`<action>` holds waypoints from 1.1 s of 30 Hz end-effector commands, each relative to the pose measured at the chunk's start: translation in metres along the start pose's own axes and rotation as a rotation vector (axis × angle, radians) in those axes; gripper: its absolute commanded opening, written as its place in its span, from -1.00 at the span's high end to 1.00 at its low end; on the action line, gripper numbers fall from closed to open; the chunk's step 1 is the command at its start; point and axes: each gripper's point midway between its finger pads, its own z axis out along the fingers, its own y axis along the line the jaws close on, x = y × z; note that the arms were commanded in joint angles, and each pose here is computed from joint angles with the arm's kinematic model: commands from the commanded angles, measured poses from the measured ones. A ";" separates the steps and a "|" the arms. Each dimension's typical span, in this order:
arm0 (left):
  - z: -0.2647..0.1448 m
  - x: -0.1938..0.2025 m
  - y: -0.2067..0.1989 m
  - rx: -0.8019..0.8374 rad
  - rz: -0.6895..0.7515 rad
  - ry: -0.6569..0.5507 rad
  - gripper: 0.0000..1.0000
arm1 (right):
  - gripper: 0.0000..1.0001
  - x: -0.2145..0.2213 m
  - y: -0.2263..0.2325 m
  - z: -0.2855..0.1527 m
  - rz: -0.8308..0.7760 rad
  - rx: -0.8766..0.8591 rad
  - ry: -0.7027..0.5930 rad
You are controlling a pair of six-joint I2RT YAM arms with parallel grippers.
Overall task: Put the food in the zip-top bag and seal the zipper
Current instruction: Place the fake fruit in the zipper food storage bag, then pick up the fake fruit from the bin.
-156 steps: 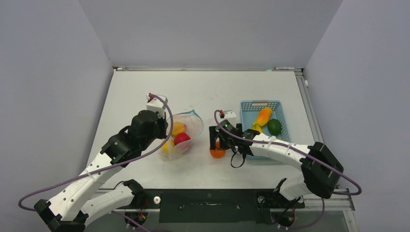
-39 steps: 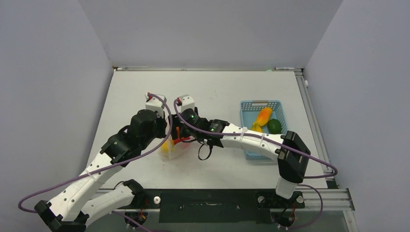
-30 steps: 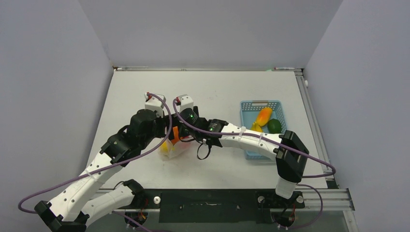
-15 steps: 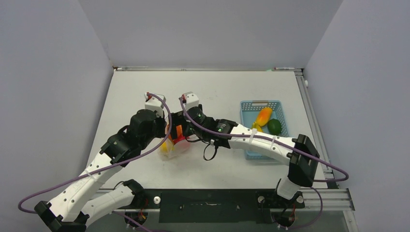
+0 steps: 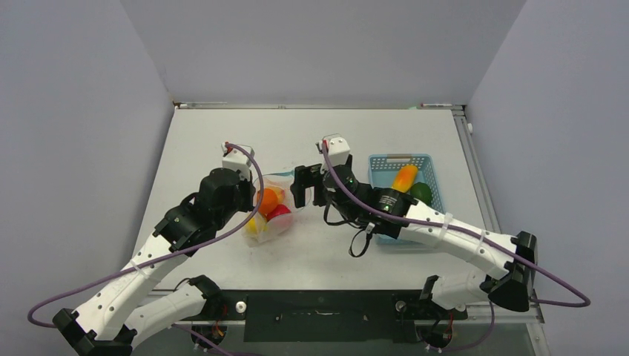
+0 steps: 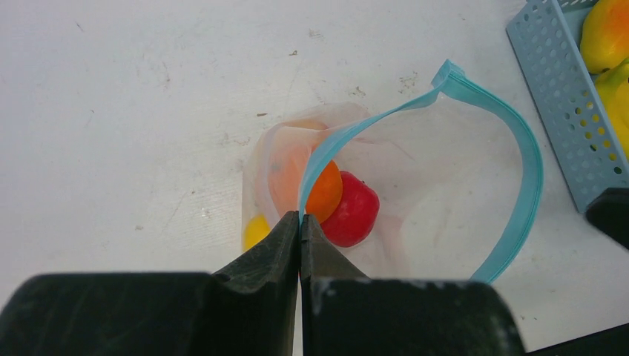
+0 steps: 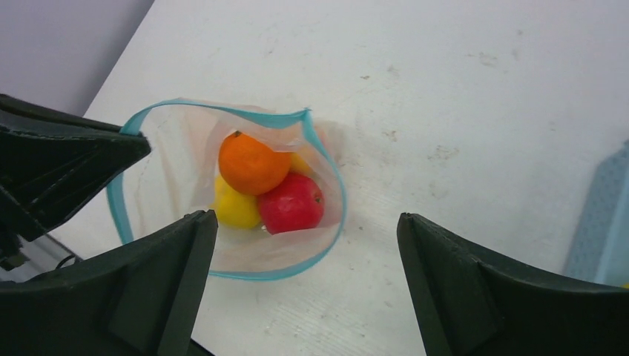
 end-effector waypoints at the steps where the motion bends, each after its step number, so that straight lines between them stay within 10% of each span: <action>1: -0.001 -0.015 -0.001 0.007 -0.020 -0.060 1.00 | -0.91 -0.012 -0.054 -0.024 -0.020 0.192 -0.044; 33: -0.002 -0.015 -0.005 0.035 -0.020 -0.057 1.00 | -0.87 0.056 -0.314 -0.049 0.075 0.921 0.160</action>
